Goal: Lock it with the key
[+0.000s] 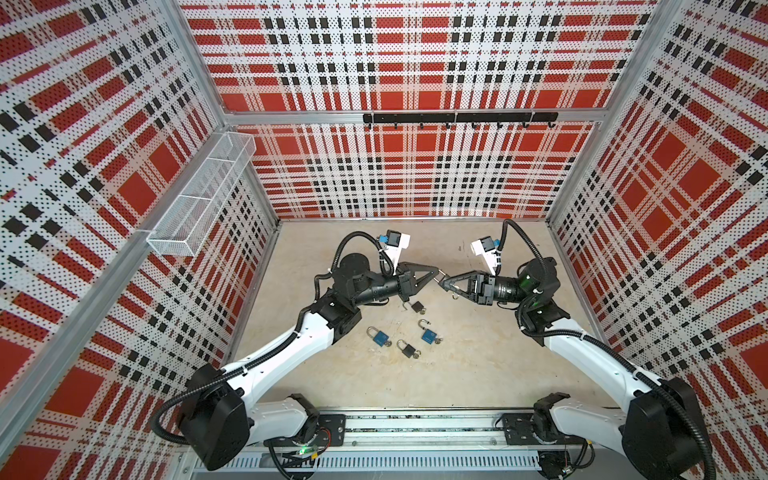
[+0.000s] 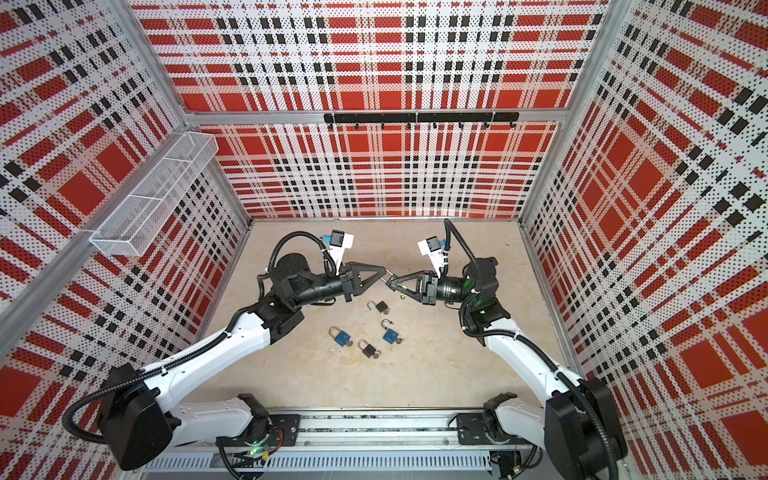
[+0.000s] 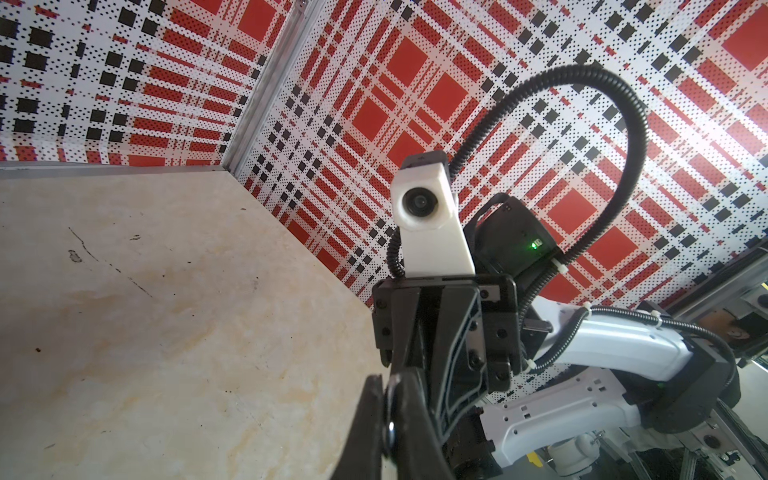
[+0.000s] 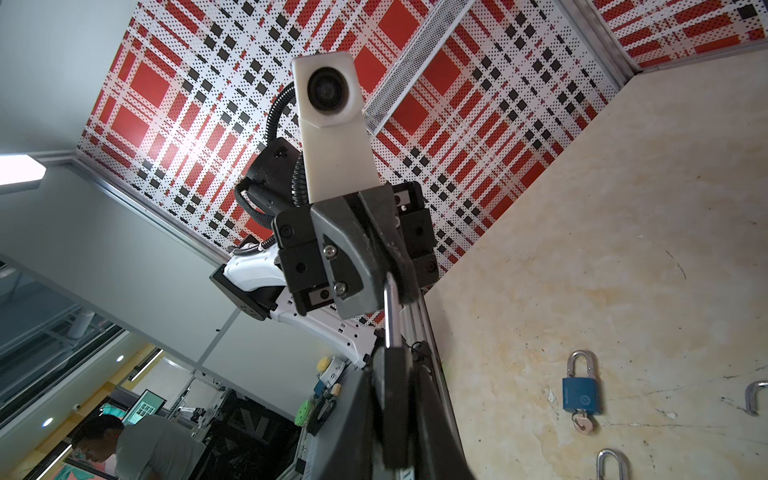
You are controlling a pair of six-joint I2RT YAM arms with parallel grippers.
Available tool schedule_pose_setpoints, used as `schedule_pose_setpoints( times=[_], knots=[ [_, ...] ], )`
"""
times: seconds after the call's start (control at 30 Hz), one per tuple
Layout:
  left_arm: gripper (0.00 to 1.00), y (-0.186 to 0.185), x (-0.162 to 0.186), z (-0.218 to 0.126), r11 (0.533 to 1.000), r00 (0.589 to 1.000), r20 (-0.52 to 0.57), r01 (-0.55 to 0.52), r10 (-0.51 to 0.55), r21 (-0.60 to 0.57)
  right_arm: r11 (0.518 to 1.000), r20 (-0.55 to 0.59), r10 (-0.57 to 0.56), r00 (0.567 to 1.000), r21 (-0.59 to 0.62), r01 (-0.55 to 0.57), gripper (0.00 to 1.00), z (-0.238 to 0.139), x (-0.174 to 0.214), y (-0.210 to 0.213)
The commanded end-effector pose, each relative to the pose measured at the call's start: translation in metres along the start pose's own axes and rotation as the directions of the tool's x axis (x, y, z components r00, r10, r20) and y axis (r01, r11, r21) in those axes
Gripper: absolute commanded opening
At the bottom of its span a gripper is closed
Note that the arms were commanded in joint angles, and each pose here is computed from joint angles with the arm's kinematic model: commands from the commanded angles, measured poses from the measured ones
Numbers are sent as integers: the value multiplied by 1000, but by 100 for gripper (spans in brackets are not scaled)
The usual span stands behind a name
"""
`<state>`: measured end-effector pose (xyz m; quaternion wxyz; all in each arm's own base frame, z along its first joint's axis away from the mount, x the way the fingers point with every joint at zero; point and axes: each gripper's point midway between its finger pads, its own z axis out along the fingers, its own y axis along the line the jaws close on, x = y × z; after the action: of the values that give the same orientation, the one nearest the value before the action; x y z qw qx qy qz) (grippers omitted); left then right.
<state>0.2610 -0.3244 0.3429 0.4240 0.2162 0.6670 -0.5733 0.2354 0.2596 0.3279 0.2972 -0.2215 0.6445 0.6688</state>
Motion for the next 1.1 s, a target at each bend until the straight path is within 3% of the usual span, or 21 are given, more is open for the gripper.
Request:
schedule_pose_setpoints(
  times=[0.0,1.07],
  knots=[
    [0,28,36,6,994,995,-71,60,-67,-93,977,7,-176,984,-118,175,0,3,-7,41],
    [0,0,101,12,987,973,-169,147,-156,-67,974,31,-202,979,-94,204,0,9,-21,32]
  ],
)
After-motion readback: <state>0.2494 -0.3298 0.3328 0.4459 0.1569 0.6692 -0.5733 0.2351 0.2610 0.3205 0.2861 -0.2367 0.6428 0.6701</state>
